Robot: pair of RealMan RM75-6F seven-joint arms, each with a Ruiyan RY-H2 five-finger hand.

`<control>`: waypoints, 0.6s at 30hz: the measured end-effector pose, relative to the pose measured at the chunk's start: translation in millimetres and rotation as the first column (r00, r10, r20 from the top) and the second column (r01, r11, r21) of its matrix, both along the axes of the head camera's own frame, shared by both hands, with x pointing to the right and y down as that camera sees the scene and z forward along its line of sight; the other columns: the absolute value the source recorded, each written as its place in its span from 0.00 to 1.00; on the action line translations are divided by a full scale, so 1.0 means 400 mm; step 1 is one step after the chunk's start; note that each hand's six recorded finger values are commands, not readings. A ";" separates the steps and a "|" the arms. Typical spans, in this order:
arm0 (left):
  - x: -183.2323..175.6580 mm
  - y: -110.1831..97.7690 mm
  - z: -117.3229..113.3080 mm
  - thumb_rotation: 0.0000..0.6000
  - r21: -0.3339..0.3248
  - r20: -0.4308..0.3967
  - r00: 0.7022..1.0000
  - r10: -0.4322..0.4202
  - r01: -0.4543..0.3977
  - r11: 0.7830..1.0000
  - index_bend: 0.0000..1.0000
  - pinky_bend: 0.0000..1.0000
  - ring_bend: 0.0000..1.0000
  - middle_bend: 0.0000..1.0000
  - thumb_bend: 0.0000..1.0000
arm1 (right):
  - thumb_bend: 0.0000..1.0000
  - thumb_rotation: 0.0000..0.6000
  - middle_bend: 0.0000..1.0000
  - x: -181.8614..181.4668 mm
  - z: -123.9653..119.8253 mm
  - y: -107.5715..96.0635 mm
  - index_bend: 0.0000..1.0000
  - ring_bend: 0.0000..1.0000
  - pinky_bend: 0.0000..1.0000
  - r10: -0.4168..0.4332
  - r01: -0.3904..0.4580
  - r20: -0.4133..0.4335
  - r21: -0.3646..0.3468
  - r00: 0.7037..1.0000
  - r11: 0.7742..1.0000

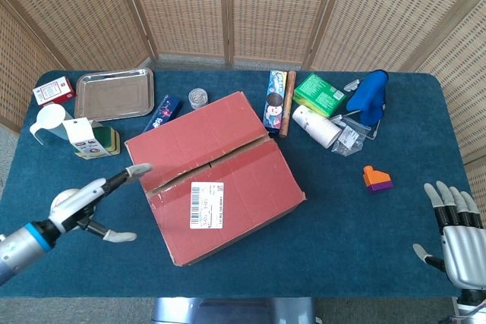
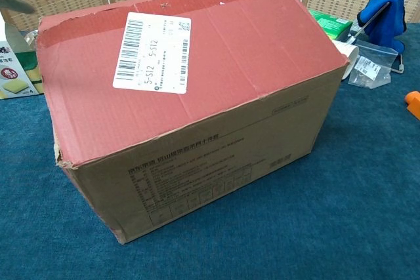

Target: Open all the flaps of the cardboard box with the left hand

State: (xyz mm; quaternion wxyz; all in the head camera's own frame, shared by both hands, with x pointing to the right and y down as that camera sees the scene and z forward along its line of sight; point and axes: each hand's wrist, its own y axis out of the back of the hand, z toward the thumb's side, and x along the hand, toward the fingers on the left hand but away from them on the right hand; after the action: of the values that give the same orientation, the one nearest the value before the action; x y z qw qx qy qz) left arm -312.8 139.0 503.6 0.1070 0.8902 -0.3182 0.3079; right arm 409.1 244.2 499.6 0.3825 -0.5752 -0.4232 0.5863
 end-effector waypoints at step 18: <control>0.094 0.003 0.073 1.00 -0.179 -0.182 0.978 -0.105 0.072 0.981 0.00 0.10 0.00 0.00 0.00 | 0.00 1.00 0.00 -0.001 -0.004 0.001 0.00 0.00 0.00 -0.003 0.003 0.006 0.001 1.000 1.000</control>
State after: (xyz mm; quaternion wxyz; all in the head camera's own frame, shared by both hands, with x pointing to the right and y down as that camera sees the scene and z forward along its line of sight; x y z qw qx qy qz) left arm -275.1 140.1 532.8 0.2269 0.8879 -0.3184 0.2425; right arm 408.8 244.7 498.1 0.3823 -0.5776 -0.4236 0.5838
